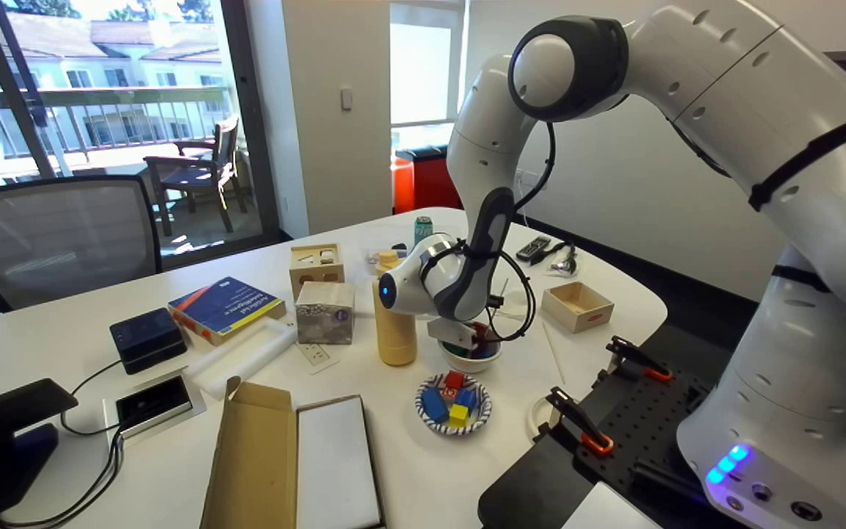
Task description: Use the stick to stir the contents in the bowl
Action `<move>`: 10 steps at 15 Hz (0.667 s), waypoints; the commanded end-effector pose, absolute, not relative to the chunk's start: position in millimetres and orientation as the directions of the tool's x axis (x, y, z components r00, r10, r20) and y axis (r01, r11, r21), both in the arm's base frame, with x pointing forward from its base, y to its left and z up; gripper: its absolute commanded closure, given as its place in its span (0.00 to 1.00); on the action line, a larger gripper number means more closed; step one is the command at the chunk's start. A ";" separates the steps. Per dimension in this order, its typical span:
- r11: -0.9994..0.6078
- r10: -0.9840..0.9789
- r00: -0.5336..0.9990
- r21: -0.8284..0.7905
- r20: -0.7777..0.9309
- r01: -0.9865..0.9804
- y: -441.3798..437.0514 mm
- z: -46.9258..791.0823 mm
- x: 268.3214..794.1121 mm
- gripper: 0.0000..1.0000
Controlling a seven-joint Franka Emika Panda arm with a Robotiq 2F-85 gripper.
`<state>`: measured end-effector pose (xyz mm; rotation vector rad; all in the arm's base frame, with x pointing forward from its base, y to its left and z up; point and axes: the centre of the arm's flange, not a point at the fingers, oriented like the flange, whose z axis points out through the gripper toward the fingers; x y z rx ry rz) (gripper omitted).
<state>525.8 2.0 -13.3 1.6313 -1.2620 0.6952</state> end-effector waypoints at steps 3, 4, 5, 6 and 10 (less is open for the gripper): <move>-0.109 -0.558 0.284 0.270 0.780 -0.957 -15.6 9.8 517.5 0.99; -0.109 -0.570 0.273 0.258 0.775 -0.960 -17.7 13.2 515.1 0.99; -0.111 -0.583 0.257 0.238 0.770 -0.965 -19.3 17.2 511.4 0.99; -0.114 -0.594 0.244 0.220 0.766 -0.969 -20.5 20.6 508.6 0.99; -0.105 -0.594 0.184 0.151 0.783 -0.983 -18.2 38.1 493.0 0.99</move>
